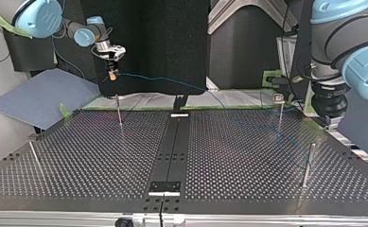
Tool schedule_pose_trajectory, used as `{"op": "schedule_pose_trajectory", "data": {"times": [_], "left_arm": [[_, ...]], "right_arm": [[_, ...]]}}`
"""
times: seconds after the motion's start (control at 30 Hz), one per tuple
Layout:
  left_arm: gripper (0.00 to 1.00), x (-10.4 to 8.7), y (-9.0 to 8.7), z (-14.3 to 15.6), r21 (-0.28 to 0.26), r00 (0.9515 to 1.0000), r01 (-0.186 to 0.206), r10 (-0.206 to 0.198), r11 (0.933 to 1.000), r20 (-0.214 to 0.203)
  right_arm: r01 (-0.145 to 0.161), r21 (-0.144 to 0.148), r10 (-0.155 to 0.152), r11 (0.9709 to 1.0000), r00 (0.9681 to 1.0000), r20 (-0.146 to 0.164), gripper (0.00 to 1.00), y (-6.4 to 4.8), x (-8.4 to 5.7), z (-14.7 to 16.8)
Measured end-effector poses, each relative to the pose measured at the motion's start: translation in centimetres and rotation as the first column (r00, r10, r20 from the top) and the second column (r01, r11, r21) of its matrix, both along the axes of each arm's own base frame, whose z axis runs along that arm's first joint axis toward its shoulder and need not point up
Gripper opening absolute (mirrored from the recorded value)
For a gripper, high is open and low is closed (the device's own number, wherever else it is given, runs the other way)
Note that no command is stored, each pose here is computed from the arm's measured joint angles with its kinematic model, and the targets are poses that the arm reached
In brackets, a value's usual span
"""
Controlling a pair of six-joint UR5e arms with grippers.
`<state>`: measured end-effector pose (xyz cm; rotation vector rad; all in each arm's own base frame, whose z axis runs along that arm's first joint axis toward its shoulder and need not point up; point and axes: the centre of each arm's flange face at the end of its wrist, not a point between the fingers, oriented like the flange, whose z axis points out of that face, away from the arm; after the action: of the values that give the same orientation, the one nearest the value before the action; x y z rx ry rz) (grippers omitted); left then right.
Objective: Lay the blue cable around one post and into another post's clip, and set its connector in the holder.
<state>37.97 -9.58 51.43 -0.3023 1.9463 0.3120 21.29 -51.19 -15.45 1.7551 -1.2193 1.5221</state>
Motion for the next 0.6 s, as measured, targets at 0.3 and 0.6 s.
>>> {"op": "schedule_pose_trajectory", "data": {"times": [0.3,0.6], "left_arm": [[0.99,-0.02,-0.06,0.0,0.001,1.0,0.002,-0.002,1.0,-0.001],[0.99,-0.05,-0.14,0.04,0.0,1.0,0.005,-0.005,1.0,0.001]], "right_arm": [[0.001,0.0,-0.001,1.0,1.0,0.0,0.0,-0.02,-0.06,0.0],[0.002,0.001,-0.002,1.0,1.0,0.001,0.0,-0.03,-0.07,0.0]]}}
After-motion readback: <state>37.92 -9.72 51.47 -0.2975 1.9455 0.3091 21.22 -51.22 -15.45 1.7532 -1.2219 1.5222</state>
